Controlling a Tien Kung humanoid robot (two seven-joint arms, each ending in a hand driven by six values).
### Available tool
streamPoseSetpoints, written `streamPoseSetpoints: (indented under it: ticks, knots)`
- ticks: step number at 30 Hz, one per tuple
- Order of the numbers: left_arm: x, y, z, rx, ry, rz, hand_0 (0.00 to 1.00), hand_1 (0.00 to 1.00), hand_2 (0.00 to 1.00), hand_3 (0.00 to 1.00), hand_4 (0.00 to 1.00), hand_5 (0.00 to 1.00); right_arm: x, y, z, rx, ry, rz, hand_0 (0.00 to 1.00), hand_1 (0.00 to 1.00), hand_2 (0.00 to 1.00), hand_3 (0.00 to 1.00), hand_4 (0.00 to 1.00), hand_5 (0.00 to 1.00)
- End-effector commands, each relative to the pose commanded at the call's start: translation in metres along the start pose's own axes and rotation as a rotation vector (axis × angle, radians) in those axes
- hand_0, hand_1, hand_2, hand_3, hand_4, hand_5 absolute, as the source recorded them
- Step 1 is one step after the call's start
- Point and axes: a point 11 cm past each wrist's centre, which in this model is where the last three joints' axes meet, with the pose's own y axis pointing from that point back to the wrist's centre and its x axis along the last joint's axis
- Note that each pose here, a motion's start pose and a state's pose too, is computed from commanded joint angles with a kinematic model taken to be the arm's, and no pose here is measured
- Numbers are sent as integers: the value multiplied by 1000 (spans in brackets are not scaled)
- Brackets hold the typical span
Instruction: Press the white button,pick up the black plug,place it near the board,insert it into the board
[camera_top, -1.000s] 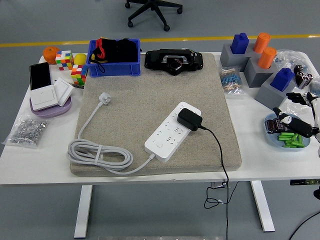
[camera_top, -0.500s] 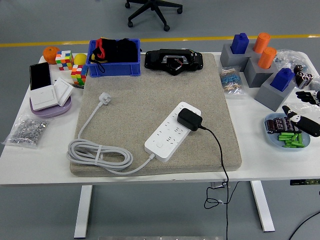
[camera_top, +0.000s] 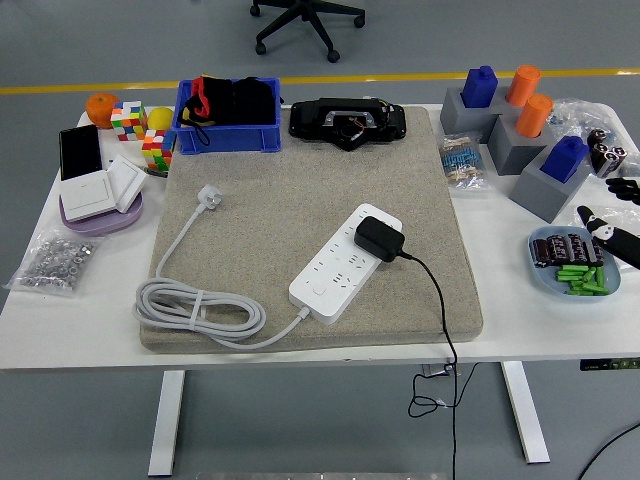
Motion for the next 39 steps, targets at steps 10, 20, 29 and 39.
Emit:
streamPoseSetpoints:
  ticks: [10, 20, 29, 39]
  knots:
    - [-1, 0, 2, -4, -1, -1, 685, 677, 657, 685, 564, 198, 1, 0, 2, -6, -3, 5, 748, 674, 645, 638, 879, 341]
    - [0, 1, 3, -4, 3, 0, 686, 677, 657, 685, 563, 199, 0, 1, 3, -10, -6, 6, 748, 674, 646, 644, 878, 340]
    - [-1, 0, 2, -2, 4, -1, 685, 677, 657, 685, 563, 200, 1, 1, 3, -11, -9, 10, 748, 674, 647, 644, 878, 340]
    - [-1, 1, 3, -6, 6, -1, 685, 677, 657, 686, 563, 198, 1, 1, 3, -13, -7, 7, 748, 674, 648, 643, 877, 339]
